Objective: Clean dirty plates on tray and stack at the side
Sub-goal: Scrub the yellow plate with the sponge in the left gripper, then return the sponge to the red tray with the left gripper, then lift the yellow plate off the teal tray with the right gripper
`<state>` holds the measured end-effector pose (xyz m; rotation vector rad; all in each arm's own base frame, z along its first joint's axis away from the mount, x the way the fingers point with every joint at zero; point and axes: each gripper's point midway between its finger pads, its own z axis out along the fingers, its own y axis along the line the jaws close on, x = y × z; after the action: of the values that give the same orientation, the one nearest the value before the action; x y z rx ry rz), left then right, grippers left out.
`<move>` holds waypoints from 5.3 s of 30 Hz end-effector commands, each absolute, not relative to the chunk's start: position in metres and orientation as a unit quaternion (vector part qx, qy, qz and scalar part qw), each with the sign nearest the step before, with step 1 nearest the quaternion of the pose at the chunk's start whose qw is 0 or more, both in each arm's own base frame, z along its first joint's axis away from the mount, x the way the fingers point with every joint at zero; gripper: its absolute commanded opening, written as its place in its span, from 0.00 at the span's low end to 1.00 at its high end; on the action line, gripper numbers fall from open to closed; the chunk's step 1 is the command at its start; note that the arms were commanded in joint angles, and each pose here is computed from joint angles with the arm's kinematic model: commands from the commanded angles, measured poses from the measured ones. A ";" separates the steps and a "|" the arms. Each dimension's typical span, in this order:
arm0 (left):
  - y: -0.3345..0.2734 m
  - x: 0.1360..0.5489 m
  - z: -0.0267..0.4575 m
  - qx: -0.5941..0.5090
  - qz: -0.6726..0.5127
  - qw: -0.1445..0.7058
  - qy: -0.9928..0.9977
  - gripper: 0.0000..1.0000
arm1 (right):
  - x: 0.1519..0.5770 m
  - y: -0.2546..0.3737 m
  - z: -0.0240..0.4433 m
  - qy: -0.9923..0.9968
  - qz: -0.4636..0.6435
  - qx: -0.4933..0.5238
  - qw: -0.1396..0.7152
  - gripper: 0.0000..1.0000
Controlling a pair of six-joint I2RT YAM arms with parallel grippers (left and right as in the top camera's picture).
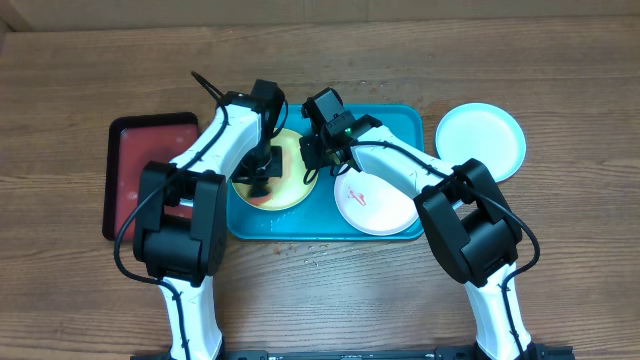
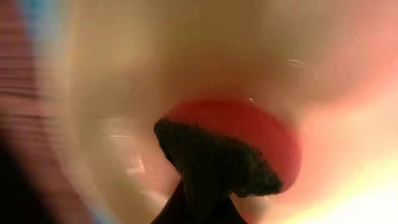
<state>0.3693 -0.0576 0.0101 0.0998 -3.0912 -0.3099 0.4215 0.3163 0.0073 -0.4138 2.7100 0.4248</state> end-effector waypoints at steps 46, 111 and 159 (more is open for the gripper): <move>-0.016 0.400 0.081 0.132 -0.237 -0.068 -0.960 0.04 | 0.409 0.291 -0.027 0.975 0.096 -0.137 0.148 0.04; 0.150 0.419 0.119 0.345 -0.037 -0.040 -0.937 1.00 | 0.447 0.274 0.104 0.942 -0.002 -0.174 0.286 0.04; 0.150 0.419 0.119 0.345 -0.037 -0.040 -0.937 1.00 | 0.415 0.279 0.224 0.807 -0.294 -0.295 0.419 0.04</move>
<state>0.4171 0.1459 0.1125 1.0906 -3.0085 -0.1306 0.4164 0.2675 0.2129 -0.7894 1.9921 -0.9084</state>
